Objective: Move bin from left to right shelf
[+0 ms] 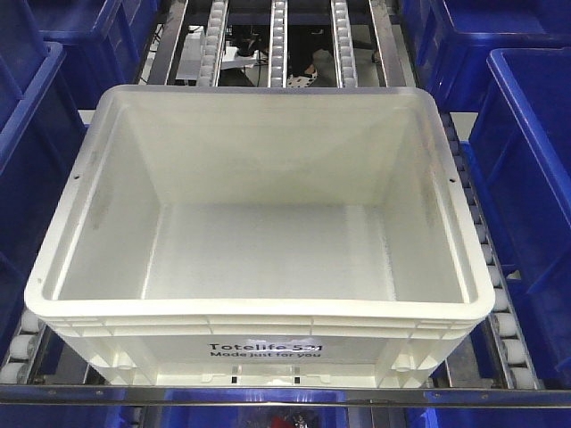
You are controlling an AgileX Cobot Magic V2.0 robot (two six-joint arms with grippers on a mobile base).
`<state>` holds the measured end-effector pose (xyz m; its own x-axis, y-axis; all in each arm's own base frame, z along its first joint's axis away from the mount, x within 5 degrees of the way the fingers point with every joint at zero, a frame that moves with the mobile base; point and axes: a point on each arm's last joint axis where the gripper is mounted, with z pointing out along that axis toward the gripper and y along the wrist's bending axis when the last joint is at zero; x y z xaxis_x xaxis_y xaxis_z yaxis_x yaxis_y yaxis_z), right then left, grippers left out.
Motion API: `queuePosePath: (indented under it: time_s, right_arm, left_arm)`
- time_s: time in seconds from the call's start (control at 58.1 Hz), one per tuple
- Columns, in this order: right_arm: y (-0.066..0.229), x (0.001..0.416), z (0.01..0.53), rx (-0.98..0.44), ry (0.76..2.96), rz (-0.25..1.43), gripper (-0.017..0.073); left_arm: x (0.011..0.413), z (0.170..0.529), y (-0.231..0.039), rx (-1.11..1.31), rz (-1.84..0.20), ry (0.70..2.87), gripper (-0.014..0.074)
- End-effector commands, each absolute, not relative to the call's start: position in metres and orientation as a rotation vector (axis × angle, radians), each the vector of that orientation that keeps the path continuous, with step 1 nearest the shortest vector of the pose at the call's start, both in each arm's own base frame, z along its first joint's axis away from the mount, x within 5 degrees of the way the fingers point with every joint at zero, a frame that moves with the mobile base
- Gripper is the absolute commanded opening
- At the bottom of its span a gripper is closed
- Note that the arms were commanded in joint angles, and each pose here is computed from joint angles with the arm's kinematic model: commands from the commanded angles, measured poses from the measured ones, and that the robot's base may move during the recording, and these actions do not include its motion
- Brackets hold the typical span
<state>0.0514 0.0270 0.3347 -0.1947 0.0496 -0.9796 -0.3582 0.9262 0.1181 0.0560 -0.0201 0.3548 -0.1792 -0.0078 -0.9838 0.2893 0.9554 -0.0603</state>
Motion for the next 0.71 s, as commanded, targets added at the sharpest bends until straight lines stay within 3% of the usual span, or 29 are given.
queuePosePath:
  time_s: [0.0, 0.189, 0.361, 0.688]
  right_arm:
    - [0.032, 0.066, 0.363, -0.268, 1.777, 0.369, -0.0007]
    - [0.046, 0.103, 0.377, -0.303, 1.977, 0.433, -0.0007]
    - [0.05, 0.126, 0.372, -0.276, 2.015, 0.447, -0.0007]
    - [0.051, 0.132, 0.372, -0.262, 2.003, 0.441, -0.0007]
  left_arm:
    - [0.071, 0.38, -0.026, 0.203, -0.311, 1.754, -0.0006]
    - [0.105, 0.388, -0.036, 0.199, -0.351, 1.868, -0.0006]
    - [0.116, 0.383, -0.039, 0.199, -0.348, 1.913, -0.0006]
    - [0.117, 0.386, -0.039, 0.192, -0.348, 1.886, -0.0006]
